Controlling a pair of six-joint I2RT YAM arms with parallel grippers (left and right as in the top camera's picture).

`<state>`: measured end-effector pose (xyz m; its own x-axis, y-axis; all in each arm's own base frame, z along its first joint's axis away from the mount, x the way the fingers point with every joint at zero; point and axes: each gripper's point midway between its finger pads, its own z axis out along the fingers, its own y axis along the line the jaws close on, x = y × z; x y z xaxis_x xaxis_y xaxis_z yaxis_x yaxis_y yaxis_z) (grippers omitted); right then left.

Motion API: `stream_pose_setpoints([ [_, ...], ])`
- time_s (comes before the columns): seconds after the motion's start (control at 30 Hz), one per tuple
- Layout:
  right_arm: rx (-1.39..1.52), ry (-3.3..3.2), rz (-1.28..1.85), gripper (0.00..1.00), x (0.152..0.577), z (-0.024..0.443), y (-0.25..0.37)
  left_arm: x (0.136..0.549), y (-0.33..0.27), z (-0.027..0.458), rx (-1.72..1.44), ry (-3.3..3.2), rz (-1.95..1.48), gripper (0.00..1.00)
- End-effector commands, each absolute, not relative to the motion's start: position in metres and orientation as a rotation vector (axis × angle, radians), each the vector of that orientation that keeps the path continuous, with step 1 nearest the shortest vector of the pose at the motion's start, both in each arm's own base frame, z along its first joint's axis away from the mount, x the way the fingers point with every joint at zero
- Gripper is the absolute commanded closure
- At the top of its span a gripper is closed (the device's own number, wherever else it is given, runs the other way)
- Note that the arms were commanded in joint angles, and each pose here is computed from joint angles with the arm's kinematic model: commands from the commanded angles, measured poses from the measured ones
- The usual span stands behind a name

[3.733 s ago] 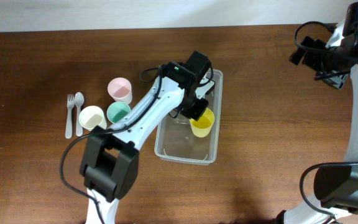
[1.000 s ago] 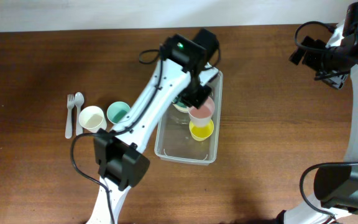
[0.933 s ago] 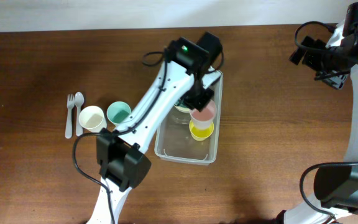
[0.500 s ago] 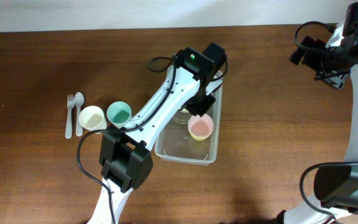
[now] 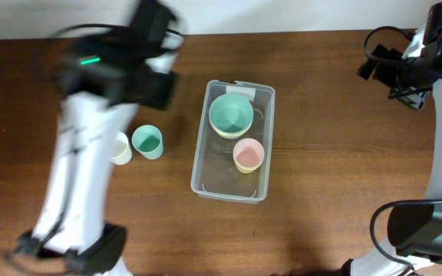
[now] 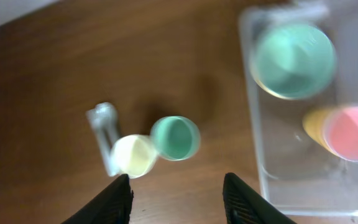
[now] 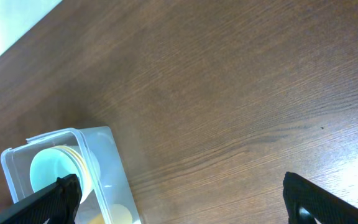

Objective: Pack container
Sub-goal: 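Stack the pink cup into the yellow cup in the container, then grasp the cream cup with the left gripper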

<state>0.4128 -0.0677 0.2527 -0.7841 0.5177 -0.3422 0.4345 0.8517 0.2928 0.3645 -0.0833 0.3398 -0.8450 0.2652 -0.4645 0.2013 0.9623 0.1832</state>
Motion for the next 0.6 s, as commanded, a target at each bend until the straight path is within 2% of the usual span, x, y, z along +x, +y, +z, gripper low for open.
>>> stream_pose_setpoints([
  [0.0,0.7,2.609,0.275,0.01,0.414,0.254,-0.067,0.37,-0.021,0.335,0.006,2.656,0.182,0.4],
  [0.1,0.7,2.609,0.275,0.01,0.414,0.254,-0.067,0.372,0.016,0.306,-0.169,2.746,0.199,0.39],
  [0.17,0.7,2.609,0.275,0.01,0.414,0.254,-0.067,0.378,0.046,0.257,-0.295,2.85,0.177,0.39],
  [0.23,0.7,2.609,0.275,0.01,0.414,0.254,-0.067,0.381,0.056,0.23,-0.35,2.894,0.13,0.39],
  [0.43,0.7,2.609,0.275,0.01,0.414,0.254,-0.067,0.381,0.057,0.145,-0.341,3.03,-0.084,0.38],
  [0.57,0.7,2.609,0.275,0.01,0.414,0.254,-0.067,0.379,0.057,0.104,-0.349,3.077,-0.101,0.37],
])
